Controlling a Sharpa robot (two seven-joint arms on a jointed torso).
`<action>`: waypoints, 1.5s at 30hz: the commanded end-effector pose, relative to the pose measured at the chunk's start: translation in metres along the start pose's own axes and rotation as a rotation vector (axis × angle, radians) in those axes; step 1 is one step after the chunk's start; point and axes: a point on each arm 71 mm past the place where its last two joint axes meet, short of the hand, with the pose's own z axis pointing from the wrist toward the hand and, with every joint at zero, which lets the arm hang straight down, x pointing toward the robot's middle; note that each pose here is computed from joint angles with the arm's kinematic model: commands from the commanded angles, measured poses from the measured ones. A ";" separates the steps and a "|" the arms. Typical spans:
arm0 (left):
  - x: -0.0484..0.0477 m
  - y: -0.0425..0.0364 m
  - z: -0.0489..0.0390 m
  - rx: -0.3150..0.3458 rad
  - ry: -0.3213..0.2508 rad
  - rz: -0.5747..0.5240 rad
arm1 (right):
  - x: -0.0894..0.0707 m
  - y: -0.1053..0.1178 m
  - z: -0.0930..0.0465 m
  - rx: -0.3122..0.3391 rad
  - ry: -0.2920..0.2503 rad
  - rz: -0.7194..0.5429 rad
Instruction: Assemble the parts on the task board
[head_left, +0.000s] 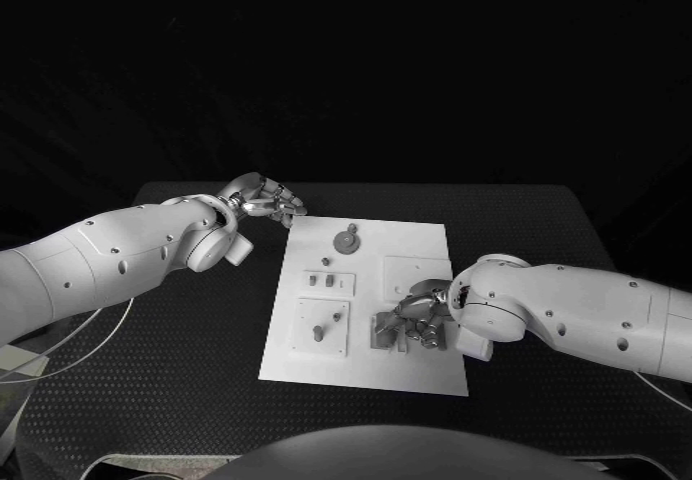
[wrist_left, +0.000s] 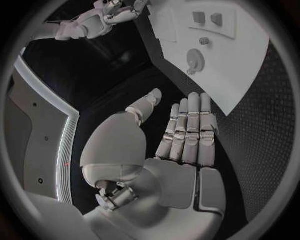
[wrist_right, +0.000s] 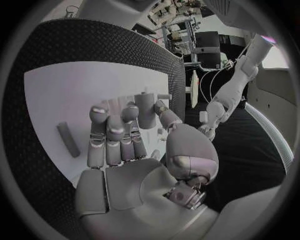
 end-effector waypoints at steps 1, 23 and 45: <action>0.0010 -0.0013 0.0000 0.008 0.011 -0.009 | 0.000 -0.004 0.000 0.030 0.011 -0.027; 0.0012 -0.0012 -0.0001 0.008 0.014 -0.010 | 0.000 0.000 0.005 0.034 0.014 -0.040; 0.0007 -0.0008 -0.0002 0.006 0.015 -0.009 | 0.003 0.001 0.005 0.035 0.035 -0.109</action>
